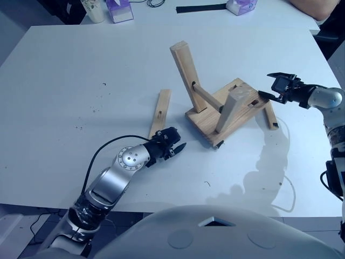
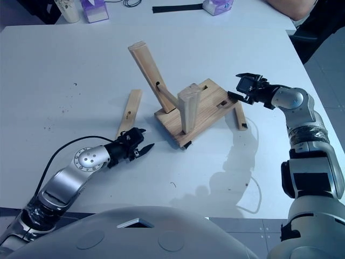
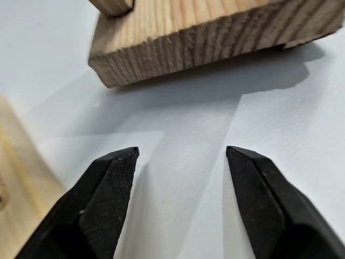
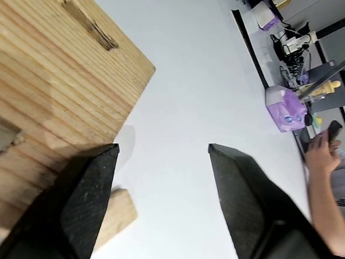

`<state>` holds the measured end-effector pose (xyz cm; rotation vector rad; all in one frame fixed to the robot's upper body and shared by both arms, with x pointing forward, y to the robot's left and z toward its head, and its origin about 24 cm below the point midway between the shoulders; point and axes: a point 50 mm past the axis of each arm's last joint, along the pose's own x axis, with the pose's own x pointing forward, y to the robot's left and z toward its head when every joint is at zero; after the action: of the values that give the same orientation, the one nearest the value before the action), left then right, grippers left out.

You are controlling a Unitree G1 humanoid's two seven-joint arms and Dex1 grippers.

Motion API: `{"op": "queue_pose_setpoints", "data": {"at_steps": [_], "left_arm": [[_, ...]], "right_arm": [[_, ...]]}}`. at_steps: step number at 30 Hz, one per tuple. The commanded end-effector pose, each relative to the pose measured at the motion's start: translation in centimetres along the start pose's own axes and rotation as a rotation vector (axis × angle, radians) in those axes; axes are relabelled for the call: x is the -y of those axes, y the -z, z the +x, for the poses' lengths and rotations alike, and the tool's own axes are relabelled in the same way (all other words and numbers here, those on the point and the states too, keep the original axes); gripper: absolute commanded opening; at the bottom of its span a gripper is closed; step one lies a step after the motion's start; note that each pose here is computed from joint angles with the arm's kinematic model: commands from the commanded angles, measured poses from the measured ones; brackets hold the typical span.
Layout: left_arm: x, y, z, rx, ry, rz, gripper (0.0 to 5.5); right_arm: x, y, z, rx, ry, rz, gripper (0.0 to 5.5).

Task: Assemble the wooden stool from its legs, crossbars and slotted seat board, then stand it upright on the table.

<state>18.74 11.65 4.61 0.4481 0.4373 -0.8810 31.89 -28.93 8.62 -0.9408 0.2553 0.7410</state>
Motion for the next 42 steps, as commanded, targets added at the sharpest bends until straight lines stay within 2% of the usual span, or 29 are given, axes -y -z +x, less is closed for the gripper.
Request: {"op": "queue_pose_setpoints", "data": {"at_steps": [1, 6, 14, 29, 36, 42], "left_arm": [[-0.3, 0.6, -0.4, -0.035, -0.014, 0.031, 3.02], [0.1, 0.7, -0.7, -0.036, -0.006, 0.036, 3.02], [0.4, 1.6, -1.1, -0.077, -0.003, 0.032, 3.02], [1.1, 2.3, 0.4, -0.095, 0.005, -0.003, 3.02], [0.7, 2.7, 0.9, -0.103, -0.020, -0.035, 3.02], [0.0, 3.2, 1.0, -0.113, -0.050, -0.050, 3.02]], "right_arm": [[-1.3, -0.4, -0.2, 0.043, -0.087, 0.072, 3.07], [-0.1, -0.9, -1.4, 0.042, -0.067, 0.081, 3.07], [1.8, 1.0, -3.4, -0.104, 0.034, -0.015, 3.07], [-3.5, -0.6, -1.8, 0.036, -0.196, -0.059, 3.07], [-4.0, -1.6, -2.0, 0.082, -0.209, -0.009, 3.07], [-4.5, -4.7, -2.1, 0.196, -0.229, 0.033, 3.07]]}}
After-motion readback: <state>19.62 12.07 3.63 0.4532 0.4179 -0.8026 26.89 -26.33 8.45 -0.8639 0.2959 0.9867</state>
